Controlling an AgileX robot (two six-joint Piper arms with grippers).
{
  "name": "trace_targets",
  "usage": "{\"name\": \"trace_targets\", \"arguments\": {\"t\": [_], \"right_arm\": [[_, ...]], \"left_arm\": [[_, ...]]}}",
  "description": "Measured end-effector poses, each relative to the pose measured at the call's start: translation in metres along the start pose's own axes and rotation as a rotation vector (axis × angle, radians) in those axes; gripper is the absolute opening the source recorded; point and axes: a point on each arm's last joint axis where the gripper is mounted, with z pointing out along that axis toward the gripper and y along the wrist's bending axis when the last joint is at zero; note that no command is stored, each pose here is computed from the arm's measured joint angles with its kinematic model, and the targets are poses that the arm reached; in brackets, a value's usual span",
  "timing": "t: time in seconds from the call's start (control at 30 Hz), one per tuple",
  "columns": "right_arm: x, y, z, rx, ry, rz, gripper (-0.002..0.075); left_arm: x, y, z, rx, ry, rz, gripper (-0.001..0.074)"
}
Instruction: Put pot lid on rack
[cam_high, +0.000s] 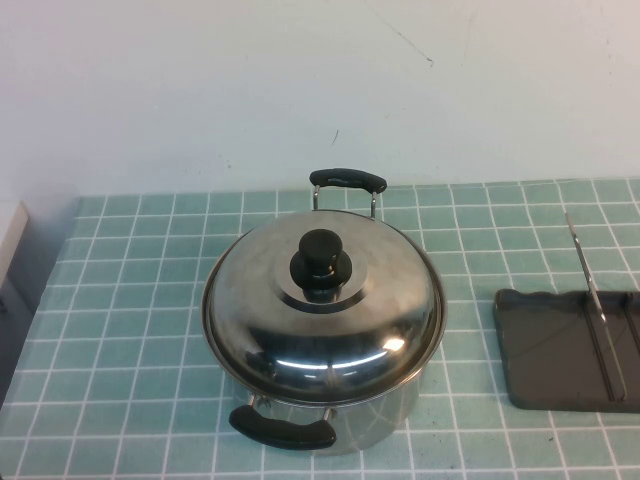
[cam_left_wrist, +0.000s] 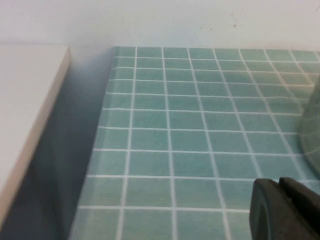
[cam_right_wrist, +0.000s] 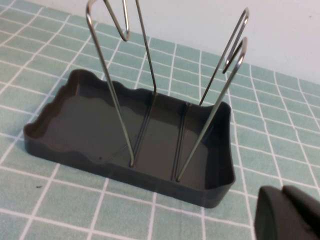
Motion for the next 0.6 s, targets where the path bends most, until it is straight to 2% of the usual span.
{"name": "trace_targets", "arguments": {"t": [0.07, 0.23, 0.3, 0.47, 0.57, 0.6], "right_arm": [[0.0, 0.0, 0.0, 0.0, 0.0, 0.0, -0.0001], [0.0, 0.0, 0.0, 0.0, 0.0, 0.0, -0.0001], [0.0, 0.0, 0.0, 0.0, 0.0, 0.0, -0.0001], [0.0, 0.0, 0.0, 0.0, 0.0, 0.0, -0.0001], [0.0, 0.0, 0.0, 0.0, 0.0, 0.0, -0.0001], [0.0, 0.0, 0.0, 0.0, 0.0, 0.0, -0.0001]], "left_arm": [[0.0, -0.003, 0.0, 0.032, -0.001, -0.131, -0.0004], [-0.011, -0.011, -0.001, 0.15, -0.086, -0.595, -0.0004], [-0.017, -0.01, -0.002, 0.169, -0.144, -0.707, -0.0004], [-0.025, -0.005, -0.004, 0.164, -0.252, -0.789, -0.0004], [-0.026, -0.004, -0.004, 0.161, -0.266, -0.79, -0.0004], [-0.028, -0.006, -0.005, 0.17, -0.241, -0.749, -0.0004]]}}
